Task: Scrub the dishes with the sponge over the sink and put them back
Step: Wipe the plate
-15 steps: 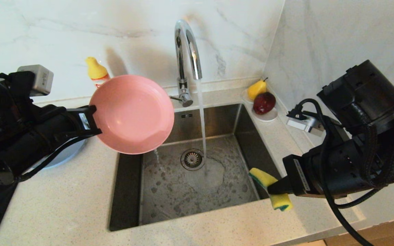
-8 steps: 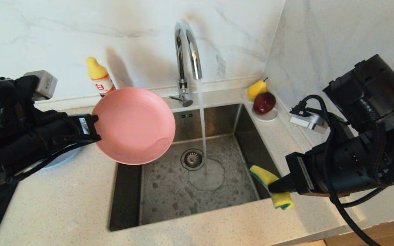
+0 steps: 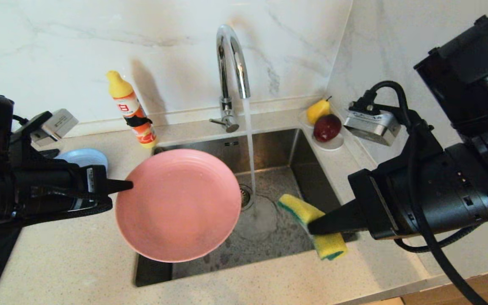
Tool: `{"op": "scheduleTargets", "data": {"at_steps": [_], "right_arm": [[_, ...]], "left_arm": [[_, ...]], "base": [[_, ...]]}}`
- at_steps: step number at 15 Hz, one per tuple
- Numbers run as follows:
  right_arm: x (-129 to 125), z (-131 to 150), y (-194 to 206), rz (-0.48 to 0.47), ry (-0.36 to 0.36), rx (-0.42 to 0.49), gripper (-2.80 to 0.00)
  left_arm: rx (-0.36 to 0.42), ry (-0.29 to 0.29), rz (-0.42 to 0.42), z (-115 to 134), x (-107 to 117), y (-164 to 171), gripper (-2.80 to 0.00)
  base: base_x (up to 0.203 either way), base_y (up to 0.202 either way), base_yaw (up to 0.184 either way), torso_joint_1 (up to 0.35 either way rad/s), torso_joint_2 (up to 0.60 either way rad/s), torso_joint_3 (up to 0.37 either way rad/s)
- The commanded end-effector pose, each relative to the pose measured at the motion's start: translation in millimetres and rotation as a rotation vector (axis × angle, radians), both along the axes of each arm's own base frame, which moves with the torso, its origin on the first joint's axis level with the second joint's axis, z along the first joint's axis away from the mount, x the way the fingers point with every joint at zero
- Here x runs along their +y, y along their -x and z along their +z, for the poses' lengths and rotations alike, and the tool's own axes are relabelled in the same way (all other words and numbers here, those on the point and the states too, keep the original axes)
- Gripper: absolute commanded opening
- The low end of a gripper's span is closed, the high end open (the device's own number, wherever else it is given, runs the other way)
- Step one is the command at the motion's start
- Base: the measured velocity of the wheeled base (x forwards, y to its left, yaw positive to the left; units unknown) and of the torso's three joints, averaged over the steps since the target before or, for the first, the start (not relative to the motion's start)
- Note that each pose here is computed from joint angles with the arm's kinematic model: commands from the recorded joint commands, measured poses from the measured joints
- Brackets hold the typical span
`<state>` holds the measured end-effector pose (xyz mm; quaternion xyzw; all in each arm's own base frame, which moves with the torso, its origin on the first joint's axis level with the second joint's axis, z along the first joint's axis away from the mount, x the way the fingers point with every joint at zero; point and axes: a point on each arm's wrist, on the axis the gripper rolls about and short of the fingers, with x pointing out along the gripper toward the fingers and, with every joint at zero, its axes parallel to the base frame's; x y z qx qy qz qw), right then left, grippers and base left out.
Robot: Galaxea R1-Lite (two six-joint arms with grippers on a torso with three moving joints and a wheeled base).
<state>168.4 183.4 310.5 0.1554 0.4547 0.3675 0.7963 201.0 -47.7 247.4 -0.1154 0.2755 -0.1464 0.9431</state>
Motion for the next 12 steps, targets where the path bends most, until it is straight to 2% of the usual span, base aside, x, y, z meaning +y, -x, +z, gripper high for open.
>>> {"op": "scheduleTargets", "data": {"at_steps": [1,6,12], "right_arm": [[17.8,3.9,1.8,0.083,-0.023,0.026,-2.80],[64.4,-22.8,-2.5,0.184,0.054,0.105,-2.80],[107.4,-52.3,-21.9,0.209,0.124,0.163,-2.80]], "left_arm": [[0.021,0.015,-0.060,-6.4,-4.7,8.5,-2.80],[0.048,-0.013,-0.148,-19.0,-18.0,15.7,-2.80],[-0.035,-0.043,-0.221,-32.9,-26.9,18.9,-2.80]], "base": [[0.000,0.000,0.000,0.000,0.00,0.000],[0.000,0.000,0.000,0.000,0.00,0.000],[0.000,0.000,0.000,0.000,0.00,0.000]]}}
